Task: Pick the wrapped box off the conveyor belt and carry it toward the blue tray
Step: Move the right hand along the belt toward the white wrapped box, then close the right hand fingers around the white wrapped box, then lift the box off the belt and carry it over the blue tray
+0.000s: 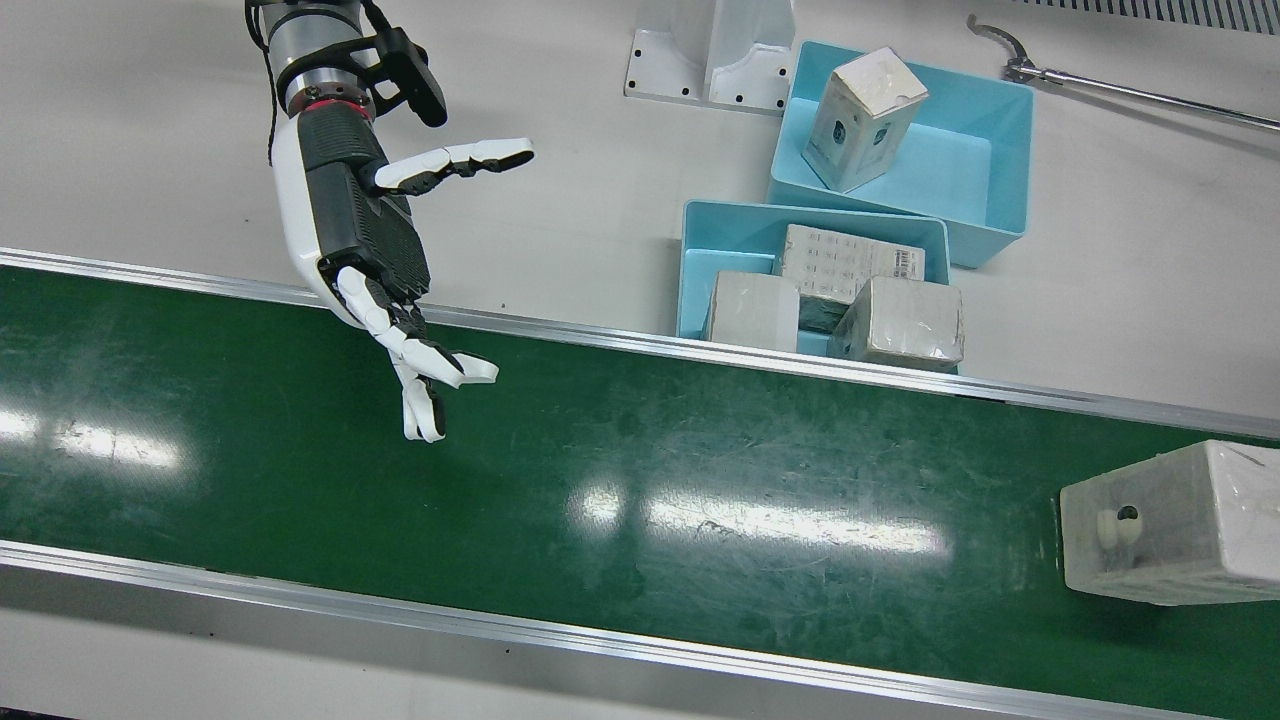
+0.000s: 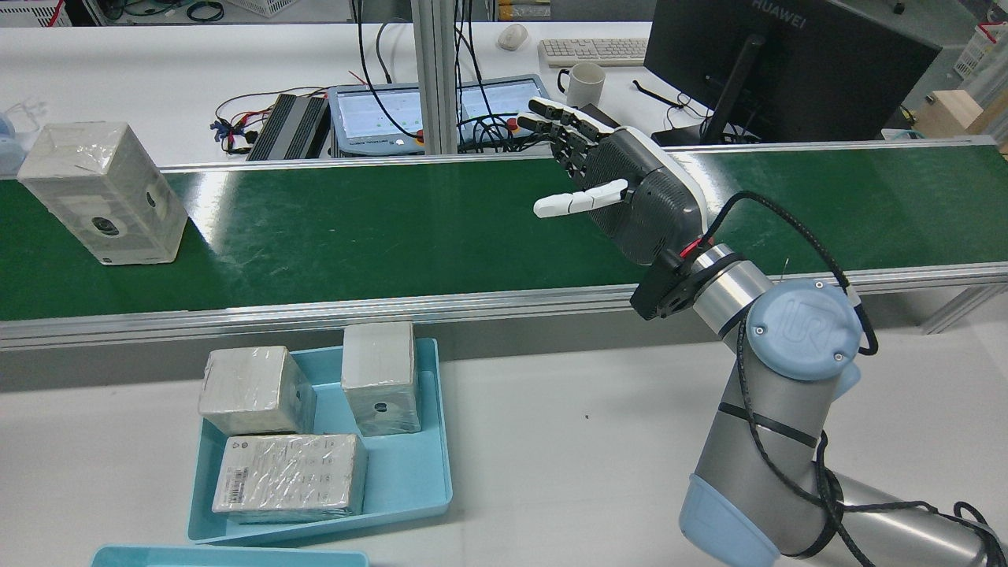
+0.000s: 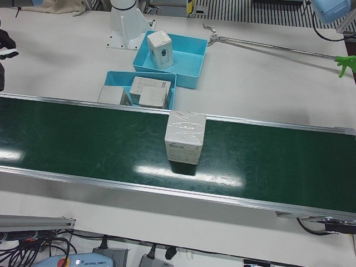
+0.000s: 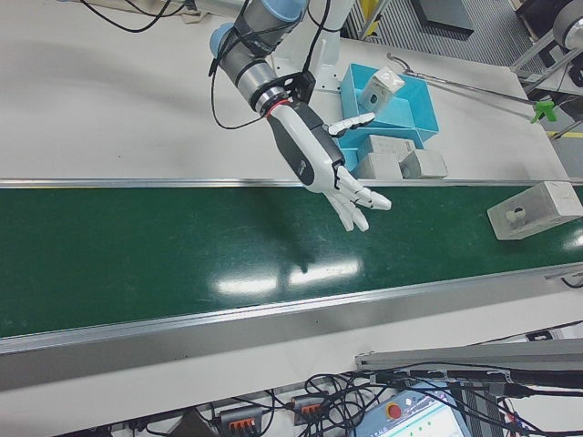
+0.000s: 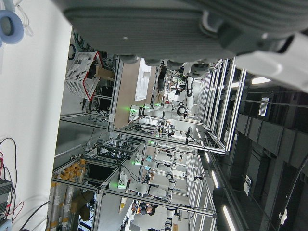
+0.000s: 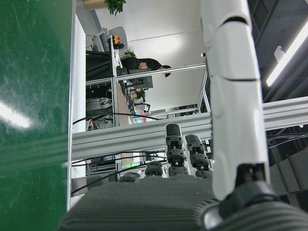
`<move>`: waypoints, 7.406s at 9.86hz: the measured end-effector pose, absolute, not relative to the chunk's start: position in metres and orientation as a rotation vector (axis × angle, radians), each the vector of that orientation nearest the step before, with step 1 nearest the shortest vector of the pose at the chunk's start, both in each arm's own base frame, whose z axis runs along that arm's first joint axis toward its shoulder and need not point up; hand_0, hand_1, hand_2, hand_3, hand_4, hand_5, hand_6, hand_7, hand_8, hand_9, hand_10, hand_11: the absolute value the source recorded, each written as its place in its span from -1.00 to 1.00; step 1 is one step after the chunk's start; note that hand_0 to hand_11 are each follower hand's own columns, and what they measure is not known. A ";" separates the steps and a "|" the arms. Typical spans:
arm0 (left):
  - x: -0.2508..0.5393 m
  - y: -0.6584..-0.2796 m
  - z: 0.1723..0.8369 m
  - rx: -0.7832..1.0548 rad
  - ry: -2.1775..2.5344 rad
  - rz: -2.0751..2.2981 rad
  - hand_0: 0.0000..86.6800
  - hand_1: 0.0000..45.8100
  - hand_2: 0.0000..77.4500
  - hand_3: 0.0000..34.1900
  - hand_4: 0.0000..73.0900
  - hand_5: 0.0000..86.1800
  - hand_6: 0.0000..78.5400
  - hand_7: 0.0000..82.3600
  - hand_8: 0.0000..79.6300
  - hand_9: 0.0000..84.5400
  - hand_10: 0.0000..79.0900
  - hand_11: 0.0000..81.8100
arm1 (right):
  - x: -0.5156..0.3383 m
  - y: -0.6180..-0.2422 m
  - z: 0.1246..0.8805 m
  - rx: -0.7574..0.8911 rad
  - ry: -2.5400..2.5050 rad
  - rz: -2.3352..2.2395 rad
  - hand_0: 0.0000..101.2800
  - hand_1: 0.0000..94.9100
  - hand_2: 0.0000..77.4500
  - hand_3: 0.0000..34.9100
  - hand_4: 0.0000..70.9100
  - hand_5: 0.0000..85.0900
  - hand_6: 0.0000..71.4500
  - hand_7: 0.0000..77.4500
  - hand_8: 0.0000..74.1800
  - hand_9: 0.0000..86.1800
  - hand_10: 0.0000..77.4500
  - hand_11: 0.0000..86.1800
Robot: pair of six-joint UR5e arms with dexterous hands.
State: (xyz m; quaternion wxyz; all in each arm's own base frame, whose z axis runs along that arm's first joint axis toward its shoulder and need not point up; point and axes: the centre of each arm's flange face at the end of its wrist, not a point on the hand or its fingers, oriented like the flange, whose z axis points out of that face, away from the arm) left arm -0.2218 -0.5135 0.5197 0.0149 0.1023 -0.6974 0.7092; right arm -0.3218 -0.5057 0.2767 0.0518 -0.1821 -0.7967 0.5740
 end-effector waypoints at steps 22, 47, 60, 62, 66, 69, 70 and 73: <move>-0.222 -0.514 0.520 0.318 -2.170 2.207 -1.00 -1.00 -0.97 -1.00 -1.00 -0.97 -0.99 -0.99 -0.99 -1.00 -1.00 -0.99 | -0.359 -0.555 0.283 -0.350 -2.380 1.803 0.00 -0.63 -0.80 -1.00 -0.78 -0.74 -0.89 -0.68 -0.96 -0.95 -1.00 -0.97; -0.222 -0.514 0.520 0.318 -2.170 2.207 -1.00 -1.00 -0.97 -1.00 -1.00 -0.99 -0.99 -0.99 -0.99 -1.00 -1.00 -0.99 | -0.445 -0.579 0.231 -0.364 -2.325 1.791 0.02 -0.60 -0.73 -0.85 -0.71 -0.68 -0.85 -0.54 -0.93 -0.92 -1.00 -0.97; -0.222 -0.514 0.520 0.318 -2.170 2.207 -1.00 -1.00 -0.99 -1.00 -1.00 -0.97 -0.99 -0.99 -0.99 -1.00 -1.00 -0.99 | -0.420 -0.520 0.164 -0.485 -2.468 1.680 0.56 -0.57 -0.37 -0.96 0.09 -0.14 -0.15 0.00 -0.22 -0.05 -0.69 -0.52; -0.222 -0.514 0.520 0.318 -2.170 2.207 -1.00 -1.00 -0.99 -1.00 -1.00 -0.97 -1.00 -0.99 -0.99 -1.00 -1.00 -0.99 | -0.429 -0.480 0.143 -0.527 -2.473 1.611 0.57 -0.66 -0.28 -0.98 0.08 0.04 -0.01 0.00 -0.19 -0.01 -0.66 -0.48; -0.222 -0.514 0.520 0.318 -2.170 2.207 -1.00 -1.00 -0.99 -1.00 -1.00 -0.99 -0.99 -0.99 -0.99 -0.99 -1.00 -0.99 | -0.476 -0.400 0.126 -0.601 -2.432 1.520 0.58 -0.66 -0.28 -0.97 0.06 0.08 0.11 -0.06 -0.22 -0.05 -0.69 -0.56; -0.222 -0.514 0.520 0.318 -2.170 2.207 -1.00 -1.00 -0.99 -1.00 -1.00 -0.99 -1.00 -0.99 -0.99 -1.00 -1.00 -0.99 | -0.495 -0.363 0.135 -0.614 -2.383 1.476 0.31 -0.68 -0.25 -0.96 0.06 0.09 0.11 -0.07 -0.32 -0.15 -0.77 -0.62; -0.222 -0.514 0.520 0.318 -2.170 2.207 -1.00 -1.00 -0.99 -1.00 -1.00 -0.97 -0.99 -0.99 -0.99 -1.00 -0.99 -0.99 | -0.496 -0.358 0.146 -0.608 -2.364 1.475 0.31 -0.68 -0.25 -0.96 0.06 0.09 0.11 -0.07 -0.32 -0.15 -0.77 -0.62; -0.222 -0.514 0.520 0.318 -2.170 2.207 -1.00 -1.00 -0.97 -1.00 -1.00 -0.99 -0.99 -0.99 -0.99 -1.00 -1.00 -0.99 | -0.500 -0.347 0.160 -0.622 -2.333 1.461 0.15 -0.66 -0.25 -1.00 -0.06 0.05 -0.62 0.15 -0.84 -0.75 -0.99 -0.95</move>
